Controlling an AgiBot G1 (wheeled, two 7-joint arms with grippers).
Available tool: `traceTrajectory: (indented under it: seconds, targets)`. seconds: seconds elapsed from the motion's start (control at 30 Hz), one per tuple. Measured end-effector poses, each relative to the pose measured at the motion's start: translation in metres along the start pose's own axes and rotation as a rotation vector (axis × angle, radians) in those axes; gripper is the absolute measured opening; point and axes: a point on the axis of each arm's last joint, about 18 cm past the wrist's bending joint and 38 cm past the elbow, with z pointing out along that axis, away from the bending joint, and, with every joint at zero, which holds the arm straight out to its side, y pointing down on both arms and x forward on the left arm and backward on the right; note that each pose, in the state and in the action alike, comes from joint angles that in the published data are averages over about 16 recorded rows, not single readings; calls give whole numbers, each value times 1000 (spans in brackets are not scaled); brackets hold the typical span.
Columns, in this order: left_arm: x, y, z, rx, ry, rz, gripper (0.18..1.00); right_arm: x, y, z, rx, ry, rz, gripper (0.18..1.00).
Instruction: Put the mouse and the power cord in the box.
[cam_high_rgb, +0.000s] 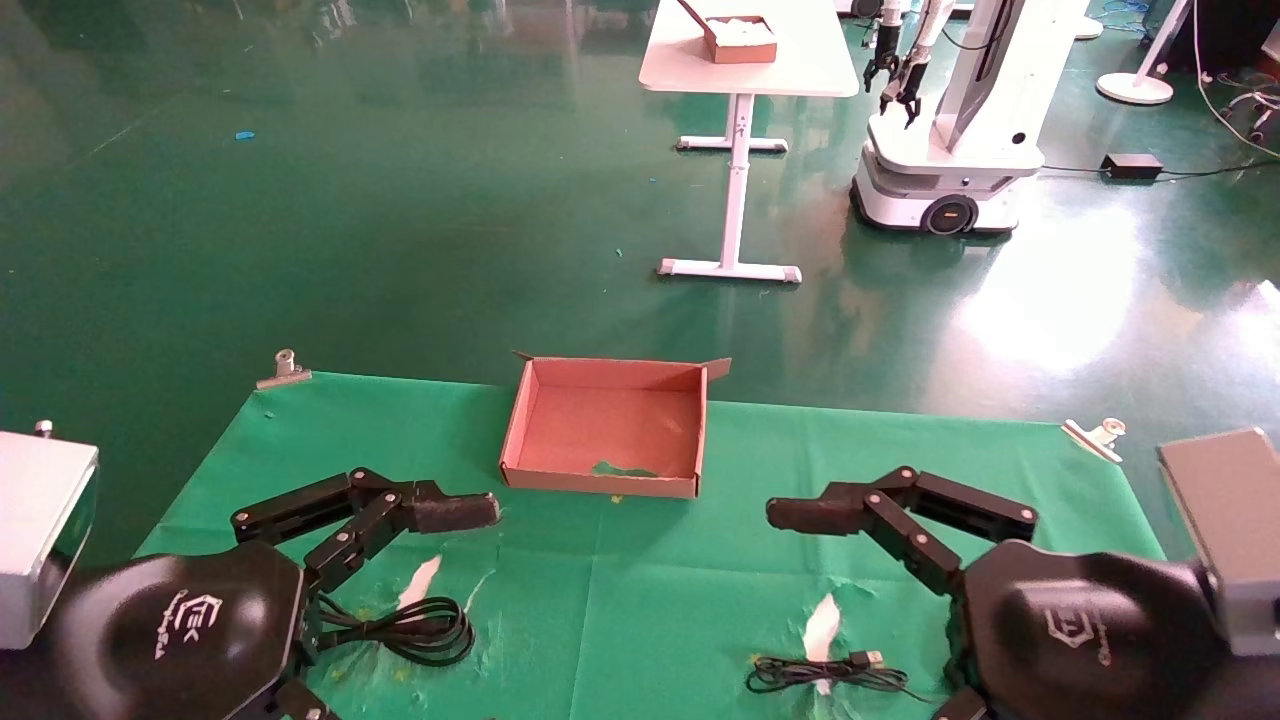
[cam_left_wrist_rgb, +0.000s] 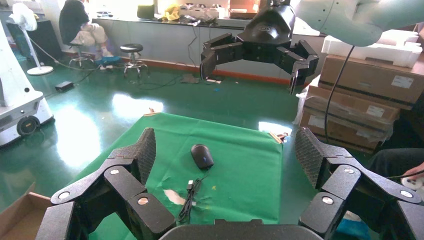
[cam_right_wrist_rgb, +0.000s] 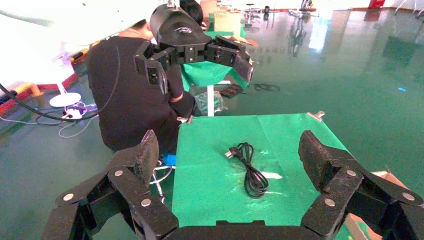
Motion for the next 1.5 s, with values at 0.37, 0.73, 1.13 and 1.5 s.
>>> traceTrajectory:
  seconds: [0.37, 0.73, 1.13, 1.5]
  targets:
    - [0, 0, 0, 0, 0, 0, 1001, 0, 0, 0, 0, 0, 0, 1001]
    - [0, 0, 0, 0, 0, 0, 1001, 0, 0, 0, 0, 0, 0, 1001]
    - [0, 0, 0, -2, 0, 0, 1001, 0, 2, 0, -6, 0, 2, 1001]
    - [-2, 41, -1, -296, 7, -46, 1001, -1, 29, -5, -191, 21, -2, 1001]
